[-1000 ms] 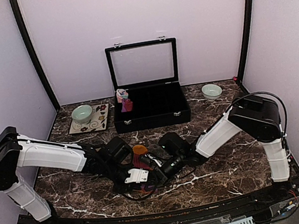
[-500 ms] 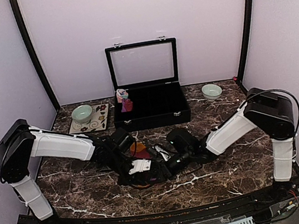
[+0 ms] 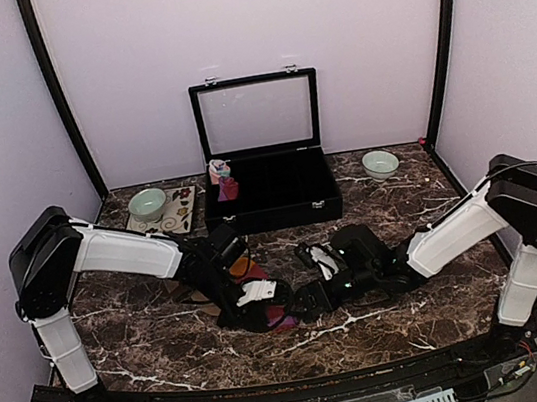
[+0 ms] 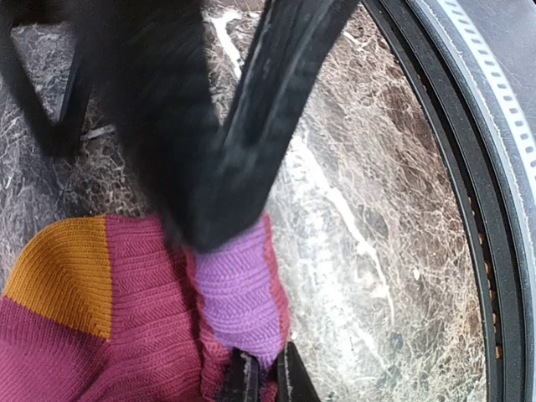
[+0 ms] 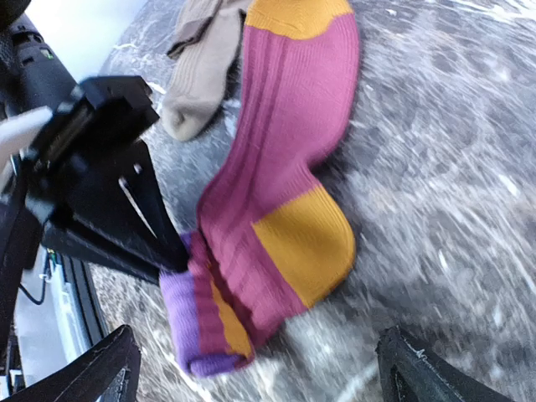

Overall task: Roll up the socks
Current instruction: Roll the sock at the center of the board.

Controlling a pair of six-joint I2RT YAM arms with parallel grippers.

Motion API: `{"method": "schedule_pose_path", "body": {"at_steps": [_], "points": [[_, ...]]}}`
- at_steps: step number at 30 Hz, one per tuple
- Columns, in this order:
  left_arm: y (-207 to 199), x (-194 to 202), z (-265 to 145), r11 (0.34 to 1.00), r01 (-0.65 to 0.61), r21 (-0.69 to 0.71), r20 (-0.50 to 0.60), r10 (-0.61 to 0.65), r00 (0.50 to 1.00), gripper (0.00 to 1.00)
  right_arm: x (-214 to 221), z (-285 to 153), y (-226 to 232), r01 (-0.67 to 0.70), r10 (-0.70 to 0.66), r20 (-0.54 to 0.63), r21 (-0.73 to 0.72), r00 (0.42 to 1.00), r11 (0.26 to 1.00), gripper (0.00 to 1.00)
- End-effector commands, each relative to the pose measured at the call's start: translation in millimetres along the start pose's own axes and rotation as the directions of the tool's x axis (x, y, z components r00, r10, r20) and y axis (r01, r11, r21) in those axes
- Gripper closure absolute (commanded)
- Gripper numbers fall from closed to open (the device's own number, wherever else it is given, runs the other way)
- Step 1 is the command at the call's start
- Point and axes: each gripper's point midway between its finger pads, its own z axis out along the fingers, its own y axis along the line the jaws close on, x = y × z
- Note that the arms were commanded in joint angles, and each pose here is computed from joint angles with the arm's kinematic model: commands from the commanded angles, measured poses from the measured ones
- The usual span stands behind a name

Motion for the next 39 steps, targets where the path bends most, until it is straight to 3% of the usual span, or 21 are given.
{"method": "schedule_pose_path", "body": {"at_steps": [1, 5, 8, 11, 14, 15, 19, 22, 27, 31, 39], "points": [[-22.3, 77.7, 12.5, 0.978, 0.208, 0.032, -0.285, -0.19, 0.939, 1.0, 55.7, -11.3, -49.3, -0.025, 0.055, -0.132, 0.213, 0.99, 0.977, 0.01], [-21.8, 78.7, 12.3, 0.975, 0.221, 0.035, -0.285, -0.202, 0.937, 1.0, 53.7, -24.0, -59.0, -0.02, 0.044, -0.083, 0.27, 0.996, 0.963, 0.01], [-22.1, 78.2, 10.6, 0.972, 0.233, 0.043, -0.28, -0.212, 0.936, 1.0, 19.8, -57.1, -59.6, 0.016, -0.045, 0.067, 0.38, 0.997, 0.925, 0.01], [-23.7, 76.3, 9.5, 0.966, 0.252, 0.062, -0.27, -0.227, 0.936, 1.0, -23.1, -106.9, -42.5, 0.075, -0.232, 0.25, 0.511, 0.94, 0.856, 0.01], [-23.4, 73.0, 9.4, 0.962, 0.261, 0.085, -0.265, -0.231, 0.936, 1.0, -41.8, -145.4, -53.0, -0.092, -0.19, 0.453, 0.53, 0.871, 0.843, 0.0], [-22.7, 72.5, 9.7, 0.96, 0.266, 0.093, -0.265, -0.233, 0.936, 1.0, -44.8, -147.1, -50.7, -0.074, -0.205, 0.477, 0.503, 0.855, 0.861, 0.0], [-24.3, 68.1, 10.8, 0.944, 0.296, 0.147, -0.262, -0.252, 0.932, 1.0, -37.6, -129.9, -17.4, 0.167, -0.338, 0.391, 0.409, 0.856, 0.897, 0.01], [-26.8, 65.8, 12.3, 0.929, 0.317, 0.19, -0.258, -0.264, 0.929, 1.0, -19.1, -118.8, 21.8, 0.394, -0.506, 0.347, 0.346, 0.79, 0.851, 0.06], [-31.6, 62.1, 12.8, 0.882, 0.374, 0.287, -0.267, -0.301, 0.915, 1.0, 22.5, -89.9, 62.5, 0.696, -0.734, 0.205, 0.233, 0.647, 0.679, 0.29], [-33.7, 59.8, 11.9, 0.854, 0.397, 0.336, -0.279, -0.312, 0.908, 1.0, 41.3, -59.7, 74.6, 0.82, -0.837, 0.072, 0.175, 0.542, 0.545, 0.35], [-33.4, 59.5, 13.2, 0.818, 0.425, 0.387, -0.305, -0.321, 0.897, 1.0, 37.8, -4.9, 94.6, 0.955, -0.96, -0.015, 0.101, 0.281, 0.278, 0.52]]}}
